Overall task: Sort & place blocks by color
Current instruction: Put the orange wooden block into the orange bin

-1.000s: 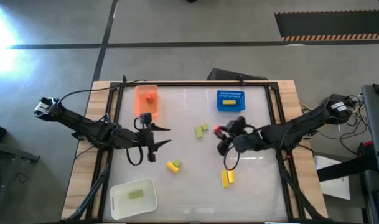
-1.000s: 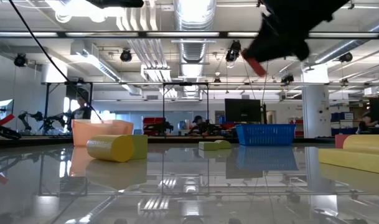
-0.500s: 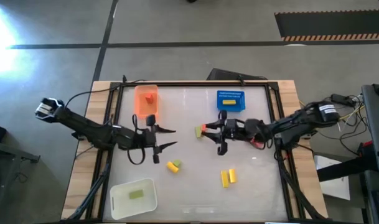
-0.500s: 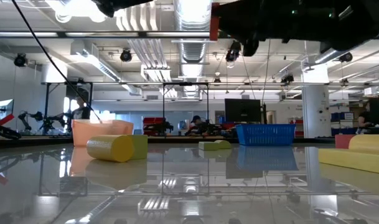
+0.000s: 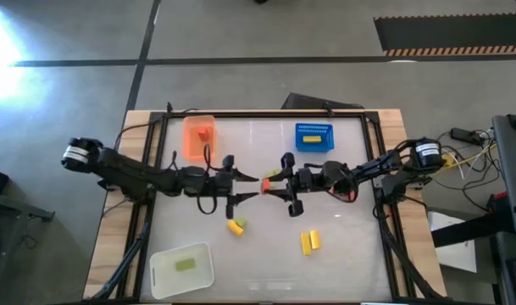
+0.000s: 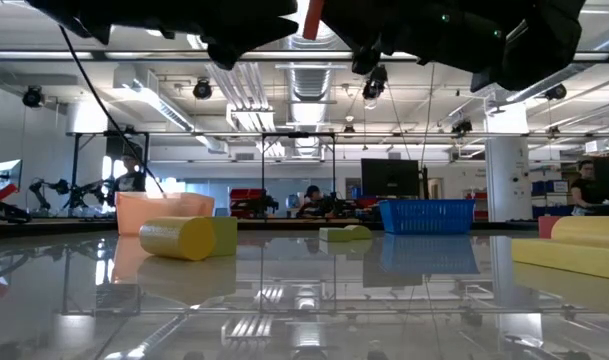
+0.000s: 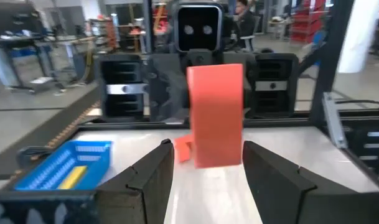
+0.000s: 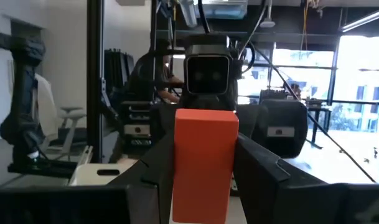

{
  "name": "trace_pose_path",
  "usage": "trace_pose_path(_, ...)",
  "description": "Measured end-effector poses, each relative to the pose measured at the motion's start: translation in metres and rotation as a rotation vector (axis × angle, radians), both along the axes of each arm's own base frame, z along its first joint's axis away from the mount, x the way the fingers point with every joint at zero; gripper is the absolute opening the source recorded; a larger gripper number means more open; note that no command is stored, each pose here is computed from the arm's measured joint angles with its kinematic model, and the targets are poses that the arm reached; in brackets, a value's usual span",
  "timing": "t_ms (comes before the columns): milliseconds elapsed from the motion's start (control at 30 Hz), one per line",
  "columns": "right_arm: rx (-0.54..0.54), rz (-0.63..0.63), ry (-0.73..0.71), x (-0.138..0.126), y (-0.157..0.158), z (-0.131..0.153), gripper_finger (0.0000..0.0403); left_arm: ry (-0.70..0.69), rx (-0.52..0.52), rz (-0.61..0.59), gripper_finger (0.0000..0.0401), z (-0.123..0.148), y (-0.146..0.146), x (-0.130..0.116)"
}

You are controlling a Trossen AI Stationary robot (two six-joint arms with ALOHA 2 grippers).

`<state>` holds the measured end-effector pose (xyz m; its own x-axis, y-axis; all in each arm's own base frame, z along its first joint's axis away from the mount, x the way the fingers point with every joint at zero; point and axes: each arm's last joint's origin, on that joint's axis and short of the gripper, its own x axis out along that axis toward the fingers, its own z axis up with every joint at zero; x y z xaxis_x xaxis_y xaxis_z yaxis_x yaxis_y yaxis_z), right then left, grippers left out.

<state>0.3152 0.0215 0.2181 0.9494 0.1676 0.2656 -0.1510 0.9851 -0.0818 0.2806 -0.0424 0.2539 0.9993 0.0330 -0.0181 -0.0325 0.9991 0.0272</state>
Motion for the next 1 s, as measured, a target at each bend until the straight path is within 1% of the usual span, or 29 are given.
trace_pose_path(167,-0.013,-0.003,0.007,0.003,0.0,0.0,0.0117,-0.024,-0.023,-0.015,0.0175,-0.004,0.001,0.006)
trace_pose_path(400,-0.02,-0.013,0.006,0.008,-0.002,-0.001,0.0117,-0.044,-0.051,-0.022,0.0175,-0.003,0.003,0.006)
trace_pose_path(567,-0.039,-0.022,-0.017,0.011,-0.002,0.004,0.0117,-0.043,-0.05,0.0,0.0175,-0.003,0.009,0.007)
trace_pose_path(767,-0.045,-0.034,-0.02,0.012,-0.003,0.005,0.0117,-0.037,-0.042,0.002,0.0174,-0.004,0.009,0.007)
trace_pose_path(867,-0.046,-0.036,-0.019,0.012,-0.004,0.005,0.0117,-0.034,-0.041,0.004,0.016,-0.004,0.01,0.007)
trace_pose_path(1000,-0.044,-0.038,-0.02,0.012,-0.004,0.005,0.0117,-0.033,-0.037,0.004,0.0116,-0.005,0.01,0.007)
